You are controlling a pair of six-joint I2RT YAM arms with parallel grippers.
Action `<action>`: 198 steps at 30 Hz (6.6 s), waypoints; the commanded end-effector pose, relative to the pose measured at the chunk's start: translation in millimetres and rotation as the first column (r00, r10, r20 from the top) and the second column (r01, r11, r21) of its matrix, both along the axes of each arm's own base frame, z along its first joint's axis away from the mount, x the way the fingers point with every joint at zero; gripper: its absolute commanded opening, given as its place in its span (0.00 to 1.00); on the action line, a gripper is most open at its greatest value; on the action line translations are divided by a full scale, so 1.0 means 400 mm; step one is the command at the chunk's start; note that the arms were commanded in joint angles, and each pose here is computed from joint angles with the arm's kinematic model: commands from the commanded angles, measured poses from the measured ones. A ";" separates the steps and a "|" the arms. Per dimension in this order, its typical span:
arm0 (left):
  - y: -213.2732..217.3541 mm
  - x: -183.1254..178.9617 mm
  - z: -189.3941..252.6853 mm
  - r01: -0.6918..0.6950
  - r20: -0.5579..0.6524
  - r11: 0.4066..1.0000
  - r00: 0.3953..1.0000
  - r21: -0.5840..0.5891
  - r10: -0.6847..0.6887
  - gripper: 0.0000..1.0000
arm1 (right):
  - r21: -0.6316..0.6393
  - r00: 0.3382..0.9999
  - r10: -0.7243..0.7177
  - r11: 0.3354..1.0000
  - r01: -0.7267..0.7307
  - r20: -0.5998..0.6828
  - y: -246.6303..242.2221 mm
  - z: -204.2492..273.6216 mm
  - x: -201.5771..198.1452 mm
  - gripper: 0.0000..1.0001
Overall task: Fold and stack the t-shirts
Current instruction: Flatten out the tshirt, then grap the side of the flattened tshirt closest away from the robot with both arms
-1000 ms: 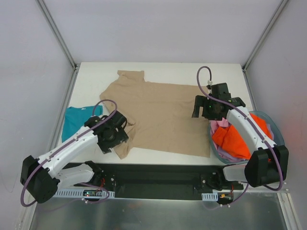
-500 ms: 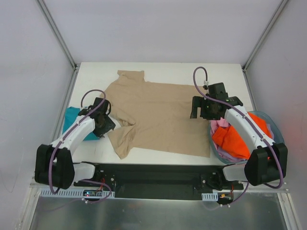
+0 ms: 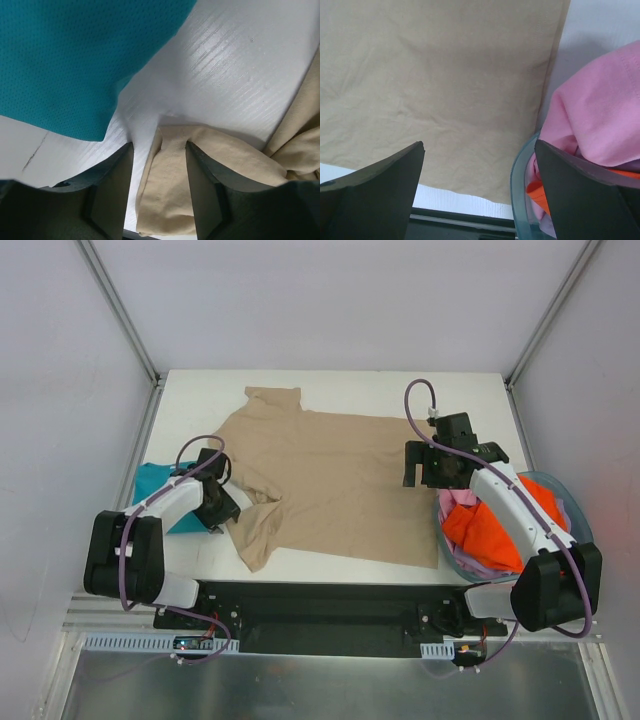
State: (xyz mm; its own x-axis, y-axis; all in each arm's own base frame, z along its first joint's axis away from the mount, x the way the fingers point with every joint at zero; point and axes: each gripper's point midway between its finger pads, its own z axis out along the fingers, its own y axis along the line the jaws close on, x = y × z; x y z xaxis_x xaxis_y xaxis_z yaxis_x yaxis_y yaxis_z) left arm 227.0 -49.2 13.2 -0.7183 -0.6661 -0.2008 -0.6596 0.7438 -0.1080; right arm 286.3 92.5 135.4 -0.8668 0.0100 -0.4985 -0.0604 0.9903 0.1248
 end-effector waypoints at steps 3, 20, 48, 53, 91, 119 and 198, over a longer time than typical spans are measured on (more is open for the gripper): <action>-0.002 -0.011 -0.059 0.002 -0.061 1.000 0.998 -0.007 -0.003 0.34 | -0.020 0.999 0.006 1.000 -0.005 0.049 -0.006 0.046 0.011 0.97; 0.031 -0.059 0.153 -0.094 0.262 0.995 0.960 -0.024 0.097 0.00 | 0.056 0.996 0.025 0.998 -0.030 0.085 0.023 0.058 0.001 0.97; 0.025 -0.332 0.237 -0.268 0.269 0.940 0.909 -0.212 0.320 0.00 | 0.037 0.999 0.013 0.999 -0.015 0.050 0.047 0.034 -0.067 0.97; -0.020 -0.322 0.215 -0.226 0.253 0.926 0.917 -0.303 0.307 0.00 | 0.018 0.999 0.042 0.999 -0.042 0.033 0.063 0.022 -0.093 0.97; -0.015 -0.135 0.180 -0.232 0.257 0.947 0.923 -0.223 0.287 0.00 | 0.103 0.919 -0.204 0.962 0.252 -0.337 0.110 -0.315 0.486 0.97; -0.062 -0.062 0.338 0.026 0.390 0.972 0.918 -0.232 0.069 0.99 | 0.194 0.993 0.078 0.979 -0.059 -0.093 0.118 -0.043 0.455 0.97; 0.041 -0.042 0.042 -0.121 0.080 0.990 0.989 -0.066 0.126 0.70 | 0.096 0.983 0.151 0.985 -0.141 -0.105 0.150 -0.067 0.000 0.97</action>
State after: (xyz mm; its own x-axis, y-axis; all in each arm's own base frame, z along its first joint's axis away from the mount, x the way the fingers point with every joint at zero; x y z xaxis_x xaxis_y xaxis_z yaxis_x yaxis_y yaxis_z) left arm 218.4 -44.6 44.3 -0.6309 -0.7487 -0.2035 -0.6882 0.6612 -0.2987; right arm 281.4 149.6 92.6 -0.9361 -0.0970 -0.3380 -0.1775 0.9602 0.2159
